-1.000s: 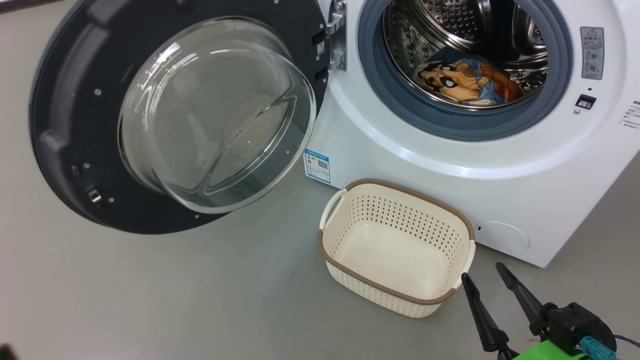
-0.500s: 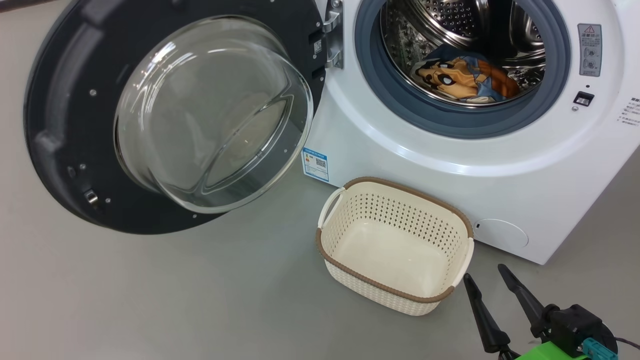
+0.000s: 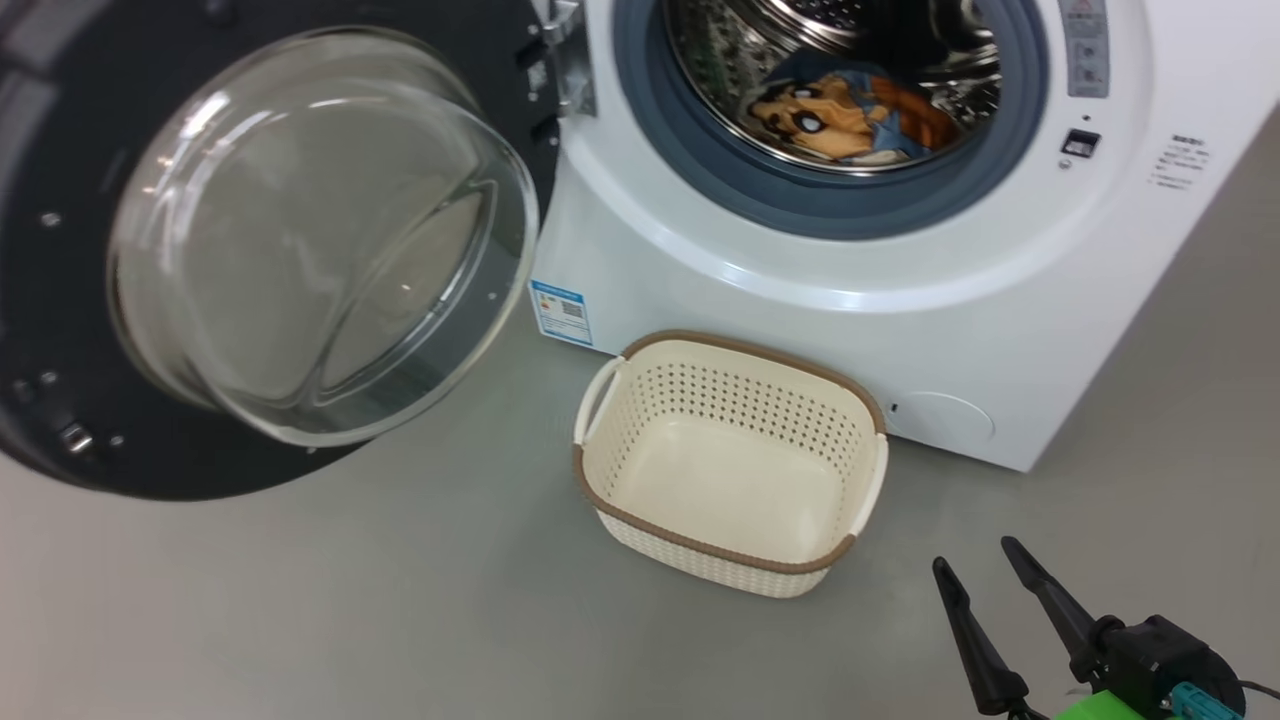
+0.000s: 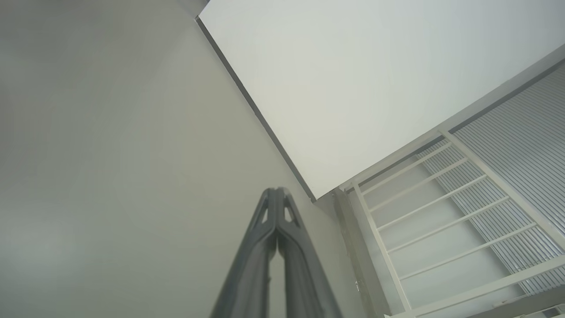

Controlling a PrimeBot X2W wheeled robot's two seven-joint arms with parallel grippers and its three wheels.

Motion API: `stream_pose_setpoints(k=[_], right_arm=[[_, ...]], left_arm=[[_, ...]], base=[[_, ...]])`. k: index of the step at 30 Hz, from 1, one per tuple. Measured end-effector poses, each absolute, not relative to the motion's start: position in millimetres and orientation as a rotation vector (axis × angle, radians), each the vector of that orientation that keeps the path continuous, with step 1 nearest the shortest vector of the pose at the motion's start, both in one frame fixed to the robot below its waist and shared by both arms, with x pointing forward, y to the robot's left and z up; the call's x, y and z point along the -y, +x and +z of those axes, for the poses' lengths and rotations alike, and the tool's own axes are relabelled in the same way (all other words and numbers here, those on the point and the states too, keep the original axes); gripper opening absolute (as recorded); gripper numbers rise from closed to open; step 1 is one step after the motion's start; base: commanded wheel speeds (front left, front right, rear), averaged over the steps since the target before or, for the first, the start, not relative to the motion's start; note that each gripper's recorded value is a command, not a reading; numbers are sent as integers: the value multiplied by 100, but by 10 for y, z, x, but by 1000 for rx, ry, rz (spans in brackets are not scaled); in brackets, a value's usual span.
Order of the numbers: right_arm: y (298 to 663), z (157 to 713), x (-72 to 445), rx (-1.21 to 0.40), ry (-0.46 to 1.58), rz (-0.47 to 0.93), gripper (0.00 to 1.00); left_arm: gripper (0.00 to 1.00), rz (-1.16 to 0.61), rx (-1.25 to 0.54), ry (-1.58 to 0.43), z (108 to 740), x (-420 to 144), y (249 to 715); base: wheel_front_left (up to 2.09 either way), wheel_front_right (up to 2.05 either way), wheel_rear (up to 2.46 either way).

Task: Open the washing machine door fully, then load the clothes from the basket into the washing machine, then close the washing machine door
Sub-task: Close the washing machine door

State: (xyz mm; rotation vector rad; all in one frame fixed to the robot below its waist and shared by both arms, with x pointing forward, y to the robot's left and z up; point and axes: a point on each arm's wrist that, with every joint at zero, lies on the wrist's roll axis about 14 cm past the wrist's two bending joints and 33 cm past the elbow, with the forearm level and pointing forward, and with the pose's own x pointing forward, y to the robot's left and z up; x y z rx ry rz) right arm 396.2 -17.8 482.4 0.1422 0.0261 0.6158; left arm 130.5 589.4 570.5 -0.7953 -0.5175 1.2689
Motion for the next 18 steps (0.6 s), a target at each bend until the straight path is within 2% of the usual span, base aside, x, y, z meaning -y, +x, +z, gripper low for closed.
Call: stream_pose_setpoints(k=[8, 18], right_arm=[[4025, 4628, 470, -73, 121, 558, 100], [4121, 4387, 696, -131, 117, 518, 100]], left_arm=[[0, 1213, 549, -851, 5964, -6022, 1698], [0, 1127, 484, -937, 5955, -5977, 2240]], base=[[0, 0, 0], [0, 0, 0]])
